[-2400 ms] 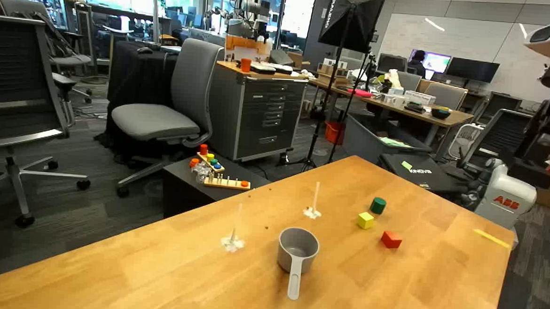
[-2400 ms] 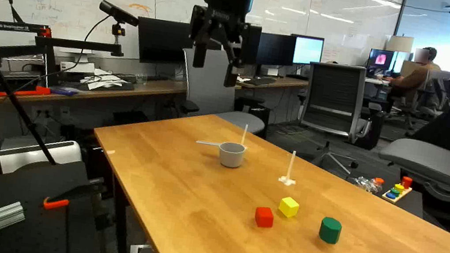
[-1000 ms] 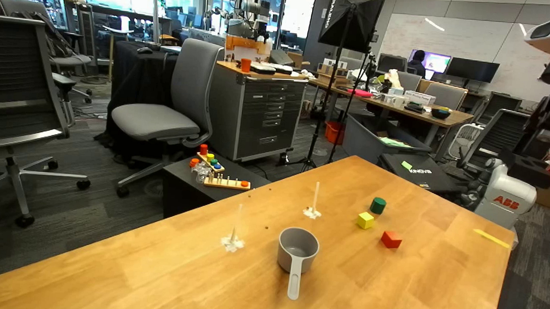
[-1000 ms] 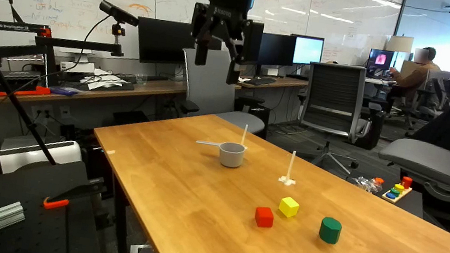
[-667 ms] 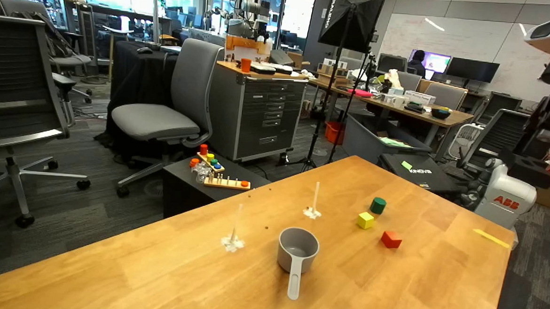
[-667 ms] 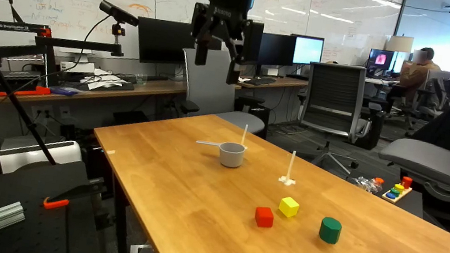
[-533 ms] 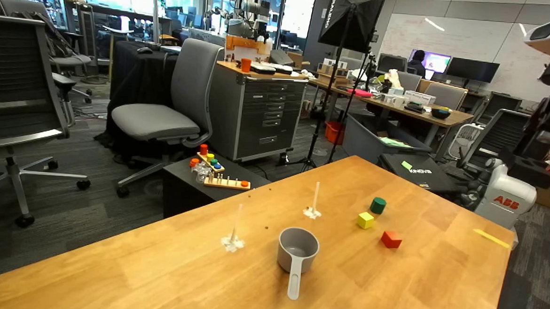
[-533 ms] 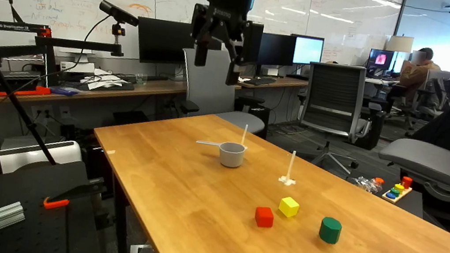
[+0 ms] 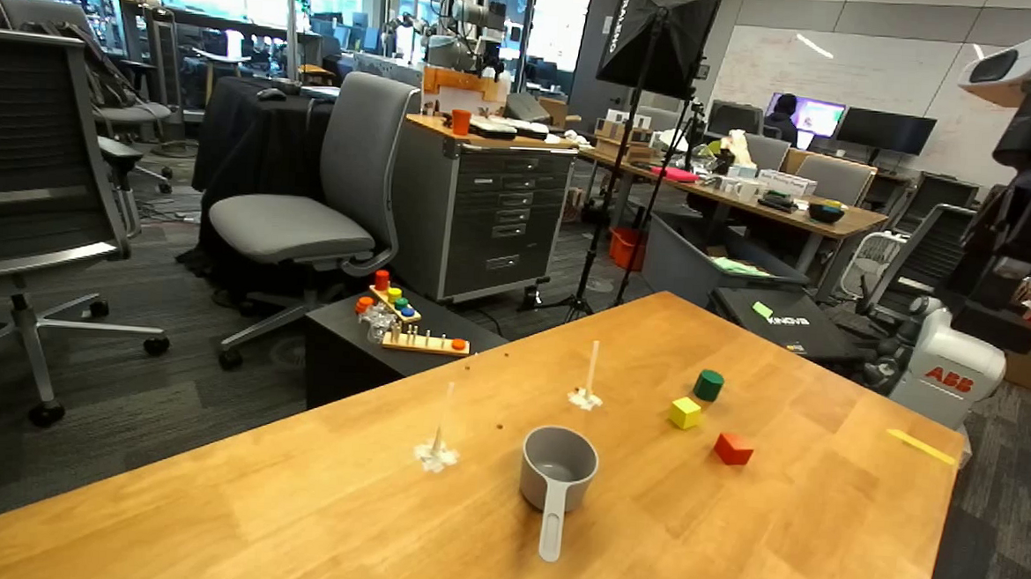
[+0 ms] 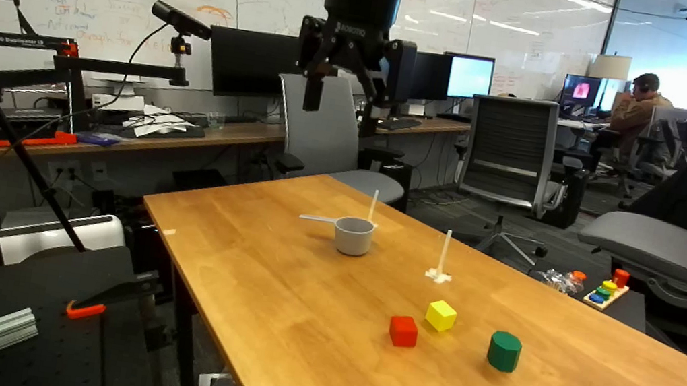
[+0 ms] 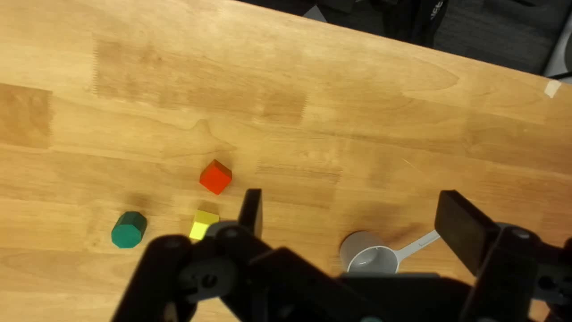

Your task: Take the yellow, green and orange blocks one at a time from the table and put them in the gray pot

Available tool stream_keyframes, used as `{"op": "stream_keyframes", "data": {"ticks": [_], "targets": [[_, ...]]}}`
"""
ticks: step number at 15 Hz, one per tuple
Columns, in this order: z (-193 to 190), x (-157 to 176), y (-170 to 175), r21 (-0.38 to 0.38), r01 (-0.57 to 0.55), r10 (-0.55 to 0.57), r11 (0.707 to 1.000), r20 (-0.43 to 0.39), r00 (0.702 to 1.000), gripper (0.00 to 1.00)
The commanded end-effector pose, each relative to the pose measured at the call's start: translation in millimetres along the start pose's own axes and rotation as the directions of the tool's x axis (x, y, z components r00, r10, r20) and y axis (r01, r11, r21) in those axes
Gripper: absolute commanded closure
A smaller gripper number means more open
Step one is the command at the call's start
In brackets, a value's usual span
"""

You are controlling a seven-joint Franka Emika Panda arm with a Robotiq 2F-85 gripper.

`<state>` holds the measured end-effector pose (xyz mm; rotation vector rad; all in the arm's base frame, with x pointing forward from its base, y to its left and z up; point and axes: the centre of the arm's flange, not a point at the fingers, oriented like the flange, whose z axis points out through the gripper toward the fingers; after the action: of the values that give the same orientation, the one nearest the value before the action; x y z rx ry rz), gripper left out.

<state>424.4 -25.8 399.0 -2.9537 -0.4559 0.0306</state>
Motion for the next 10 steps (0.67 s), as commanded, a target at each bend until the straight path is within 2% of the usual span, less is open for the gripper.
{"op": "stream_keyframes", "data": {"ticks": [1,4,5,10], "targets": [[-8,23,19,-0.014,0.156,-0.156,0.988,0.049,0.987,0.0],[-11,36,31,0.028,0.279,-0.28,0.96,0.116,0.953,0.0],[0,17,14,0.007,0.202,-0.202,0.979,0.067,0.977,0.0],[6,19,16,0.014,0.207,-0.207,0.978,0.083,0.975,0.0]]}}
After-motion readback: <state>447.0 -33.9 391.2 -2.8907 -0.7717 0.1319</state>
